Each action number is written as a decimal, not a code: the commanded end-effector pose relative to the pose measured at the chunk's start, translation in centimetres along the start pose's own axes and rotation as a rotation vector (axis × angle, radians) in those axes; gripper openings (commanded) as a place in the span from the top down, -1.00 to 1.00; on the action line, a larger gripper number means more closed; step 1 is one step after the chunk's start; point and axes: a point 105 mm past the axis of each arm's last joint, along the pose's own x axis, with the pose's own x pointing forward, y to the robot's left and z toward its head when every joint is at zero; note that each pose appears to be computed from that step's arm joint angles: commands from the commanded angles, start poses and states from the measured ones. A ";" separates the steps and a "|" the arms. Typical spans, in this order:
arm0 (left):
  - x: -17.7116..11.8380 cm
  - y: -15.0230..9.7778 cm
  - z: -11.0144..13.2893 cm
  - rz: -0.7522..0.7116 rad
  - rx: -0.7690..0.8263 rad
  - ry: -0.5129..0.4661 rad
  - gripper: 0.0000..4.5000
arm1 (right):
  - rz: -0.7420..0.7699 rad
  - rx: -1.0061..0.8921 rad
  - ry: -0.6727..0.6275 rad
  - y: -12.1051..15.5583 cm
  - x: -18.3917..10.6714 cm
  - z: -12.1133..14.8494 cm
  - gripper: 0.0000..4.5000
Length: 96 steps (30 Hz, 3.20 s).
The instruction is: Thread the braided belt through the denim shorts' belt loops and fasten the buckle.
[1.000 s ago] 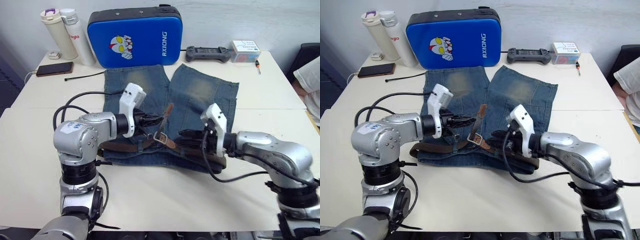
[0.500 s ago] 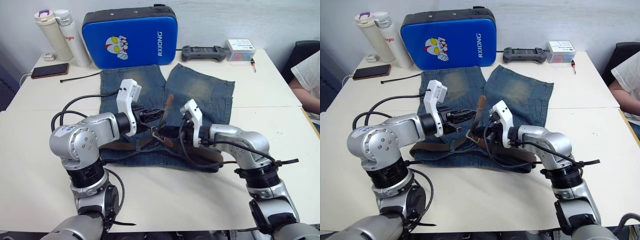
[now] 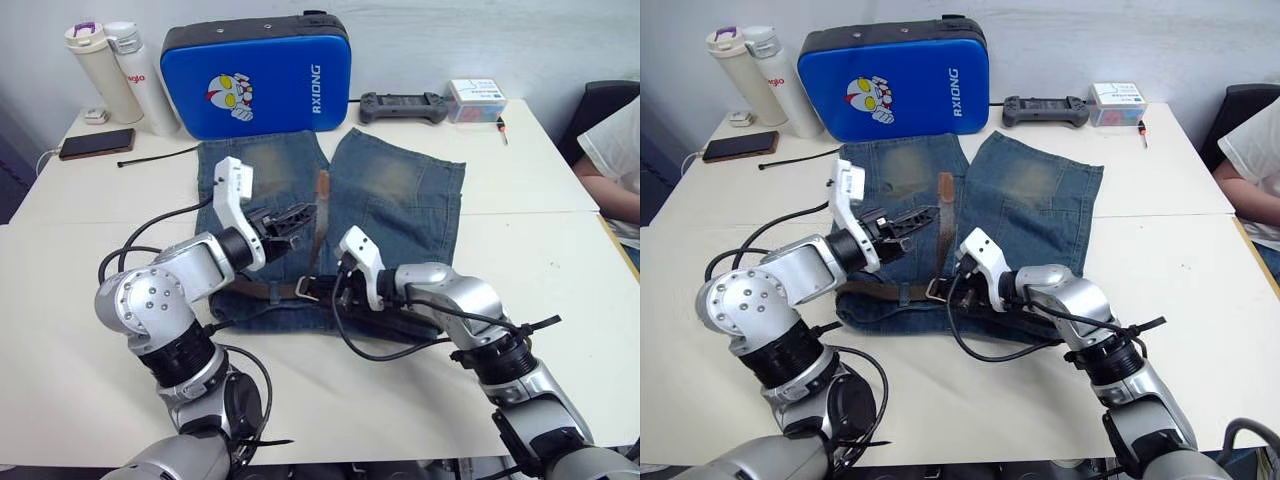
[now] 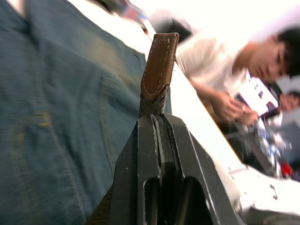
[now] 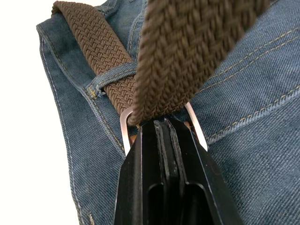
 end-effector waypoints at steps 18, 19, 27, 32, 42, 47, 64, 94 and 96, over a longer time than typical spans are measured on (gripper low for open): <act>-4.3 3.0 1.7 0.094 0.021 -0.064 1.00 | 0.063 0.061 -0.149 0.4 -4.8 2.8 0.97; -4.4 3.1 1.8 0.098 0.021 -0.066 1.00 | 0.058 0.048 -0.131 0.4 -4.2 2.3 0.97; -5.1 3.4 2.1 0.121 0.029 -0.080 1.00 | 0.044 0.025 -0.081 0.2 -2.1 0.7 0.97; -5.3 3.3 2.0 0.126 0.032 -0.086 1.00 | 0.072 0.022 -0.116 0.5 -1.5 1.5 0.97; -6.3 4.1 2.1 0.175 0.033 -0.098 1.00 | 0.120 -0.014 -0.106 0.8 0.1 1.7 0.97; -6.9 4.3 2.4 0.196 0.044 -0.106 1.00 | 0.135 -0.018 -0.095 0.7 0.5 1.4 0.97; -7.9 5.2 1.6 0.240 0.046 -0.078 1.00 | 0.304 0.060 -0.263 2.6 -1.2 6.4 0.97; -8.7 5.7 2.1 0.286 0.096 -0.047 1.00 | 0.173 0.015 -0.093 -0.1 1.4 2.0 0.97; -8.7 5.7 2.1 0.285 0.097 -0.046 1.00 | 0.175 0.018 -0.092 -0.2 1.3 1.9 0.97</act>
